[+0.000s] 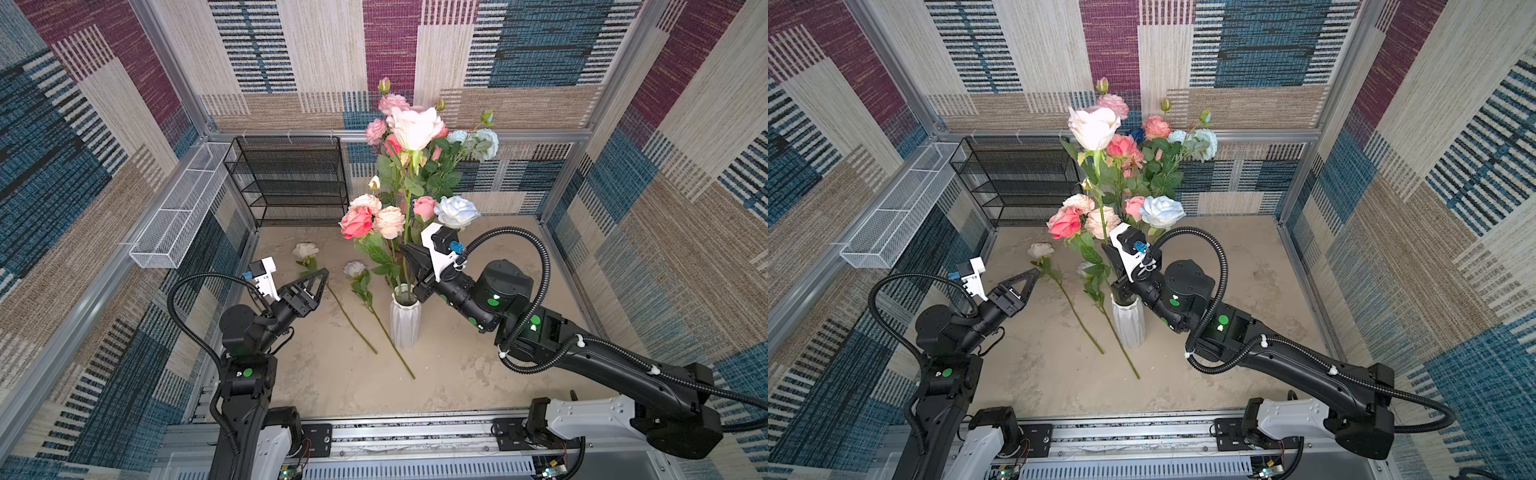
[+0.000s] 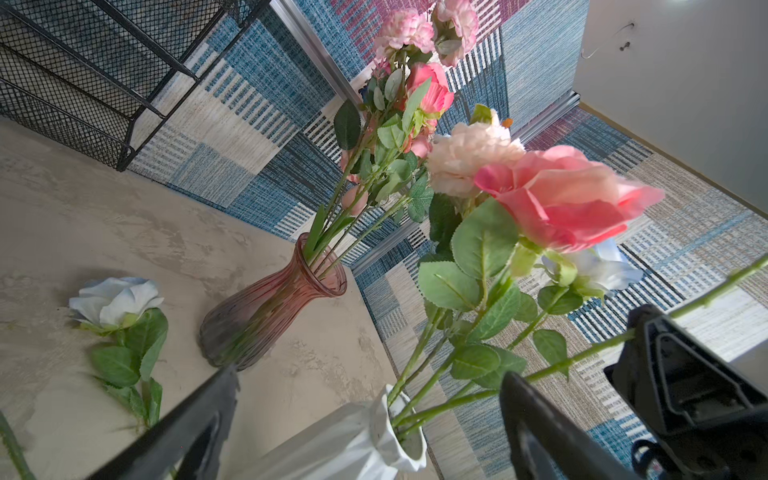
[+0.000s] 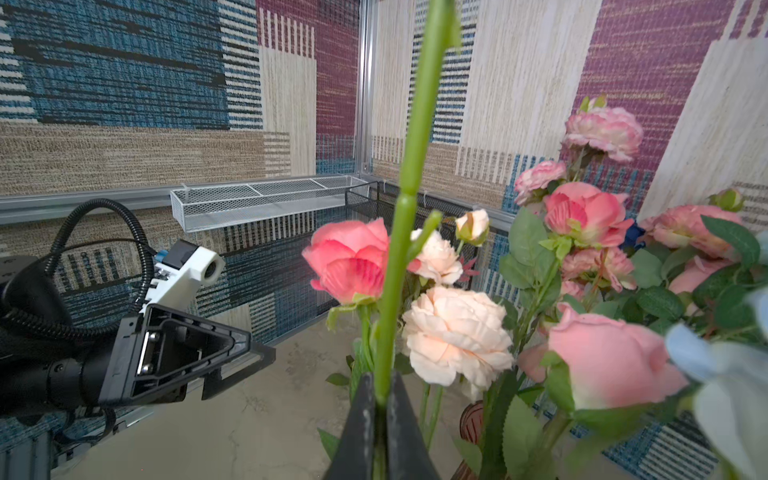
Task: Arrange the flowers into the vase
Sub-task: 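Lower the pale pink rose stem into the white vase with the right gripper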
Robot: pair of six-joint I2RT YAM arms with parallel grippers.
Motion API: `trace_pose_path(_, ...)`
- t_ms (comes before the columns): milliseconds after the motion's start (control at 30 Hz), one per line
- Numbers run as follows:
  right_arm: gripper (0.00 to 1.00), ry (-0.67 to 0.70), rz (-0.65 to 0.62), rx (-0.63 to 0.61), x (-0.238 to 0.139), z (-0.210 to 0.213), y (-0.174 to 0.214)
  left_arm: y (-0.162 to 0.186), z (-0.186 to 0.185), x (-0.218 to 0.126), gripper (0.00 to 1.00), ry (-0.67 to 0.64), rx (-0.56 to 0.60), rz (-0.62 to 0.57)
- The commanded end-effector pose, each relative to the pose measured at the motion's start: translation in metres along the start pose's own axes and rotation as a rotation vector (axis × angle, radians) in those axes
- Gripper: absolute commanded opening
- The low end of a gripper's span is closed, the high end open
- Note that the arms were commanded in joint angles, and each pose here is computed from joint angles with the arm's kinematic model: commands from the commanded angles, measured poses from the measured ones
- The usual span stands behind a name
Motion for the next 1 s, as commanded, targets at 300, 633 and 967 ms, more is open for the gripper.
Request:
trace_pose_path(300,0.03,-0.034,0.148,0.193,-0.009,0.017,0.064,0.000,0.010,0.005,1.00,-0.020,-0.035,0.005)
trace_pose_path(633,0.55,-0.080,0.213,0.310,-0.021,0.018,0.067,-0.001,0.024,0.012,0.98,-0.114,-0.089,0.045)
trace_pose_path(967,0.71,-0.135,0.198,0.377,-0.037,0.015,0.055,-0.002,0.044,0.019,0.93,-0.261,-0.151,0.078)
Point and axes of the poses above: each gripper's point midway between its finger pads, its own x axis out along the fingers, its own z axis along the line the jaws close on, y = z × x, the point moved 8 cm from there along -x, back along the fingers, and after that the axes turned 12 degrees about -x, right-handed, at the moved point
